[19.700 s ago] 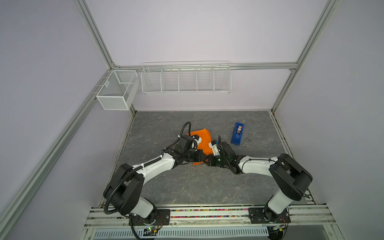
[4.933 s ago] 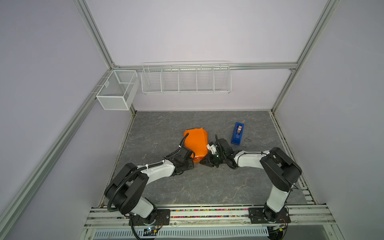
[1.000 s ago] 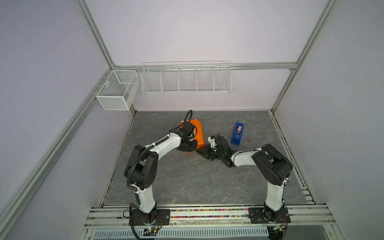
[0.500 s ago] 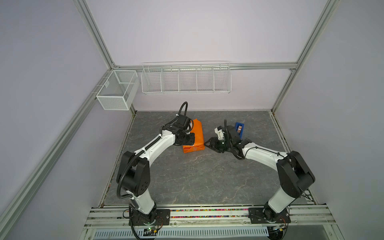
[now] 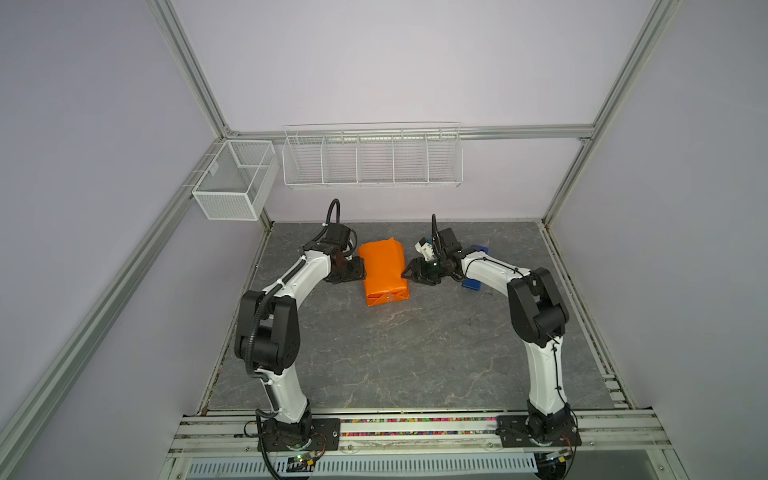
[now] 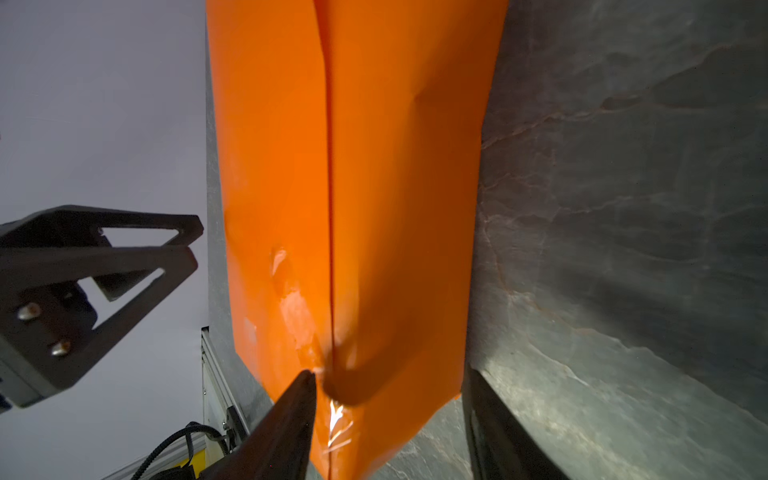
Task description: Wrap the gift box in paper
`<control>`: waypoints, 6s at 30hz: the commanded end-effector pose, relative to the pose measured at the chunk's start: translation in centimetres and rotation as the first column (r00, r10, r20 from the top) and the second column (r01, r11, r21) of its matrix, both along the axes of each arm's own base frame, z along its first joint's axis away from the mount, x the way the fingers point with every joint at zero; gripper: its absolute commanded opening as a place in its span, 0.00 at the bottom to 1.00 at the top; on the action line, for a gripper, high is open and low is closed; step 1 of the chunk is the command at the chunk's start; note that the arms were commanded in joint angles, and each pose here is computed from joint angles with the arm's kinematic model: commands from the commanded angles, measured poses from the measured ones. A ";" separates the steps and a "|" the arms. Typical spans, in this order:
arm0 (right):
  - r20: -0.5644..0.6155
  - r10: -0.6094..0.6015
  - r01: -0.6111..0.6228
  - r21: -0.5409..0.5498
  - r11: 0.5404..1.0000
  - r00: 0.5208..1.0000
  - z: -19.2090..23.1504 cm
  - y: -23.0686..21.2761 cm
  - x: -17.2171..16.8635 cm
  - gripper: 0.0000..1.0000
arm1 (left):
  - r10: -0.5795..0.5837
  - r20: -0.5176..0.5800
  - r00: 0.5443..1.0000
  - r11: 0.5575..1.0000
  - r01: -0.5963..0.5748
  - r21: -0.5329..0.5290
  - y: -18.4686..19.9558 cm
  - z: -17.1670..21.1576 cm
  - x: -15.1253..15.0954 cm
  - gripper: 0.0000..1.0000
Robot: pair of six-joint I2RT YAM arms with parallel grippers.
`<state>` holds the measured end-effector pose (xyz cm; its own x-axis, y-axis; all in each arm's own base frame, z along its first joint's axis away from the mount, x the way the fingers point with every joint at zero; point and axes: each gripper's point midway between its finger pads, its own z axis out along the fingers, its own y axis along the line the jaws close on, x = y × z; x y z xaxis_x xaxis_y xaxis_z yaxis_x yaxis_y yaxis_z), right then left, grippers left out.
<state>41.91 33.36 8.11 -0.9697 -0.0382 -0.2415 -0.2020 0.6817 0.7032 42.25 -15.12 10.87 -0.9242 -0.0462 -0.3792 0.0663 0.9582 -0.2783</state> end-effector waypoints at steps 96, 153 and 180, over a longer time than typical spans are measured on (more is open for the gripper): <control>-0.126 0.220 -0.247 -0.271 0.930 0.967 11.7 -9.7 -19.7 0.07 | -0.269 0.056 0.961 0.883 0.269 -0.385 -9.4 2.8 -12.5 0.46; -0.045 0.313 -0.316 -0.119 0.941 0.949 15.7 2.6 -22.3 0.44 | -0.203 -0.169 0.964 0.927 0.134 -0.350 -8.3 -5.9 -20.1 0.08; -0.053 0.326 -0.319 -0.403 0.858 0.944 11.8 -0.9 -22.2 0.11 | -0.196 -0.198 0.960 0.931 0.119 -0.344 -8.1 -7.4 -20.5 0.04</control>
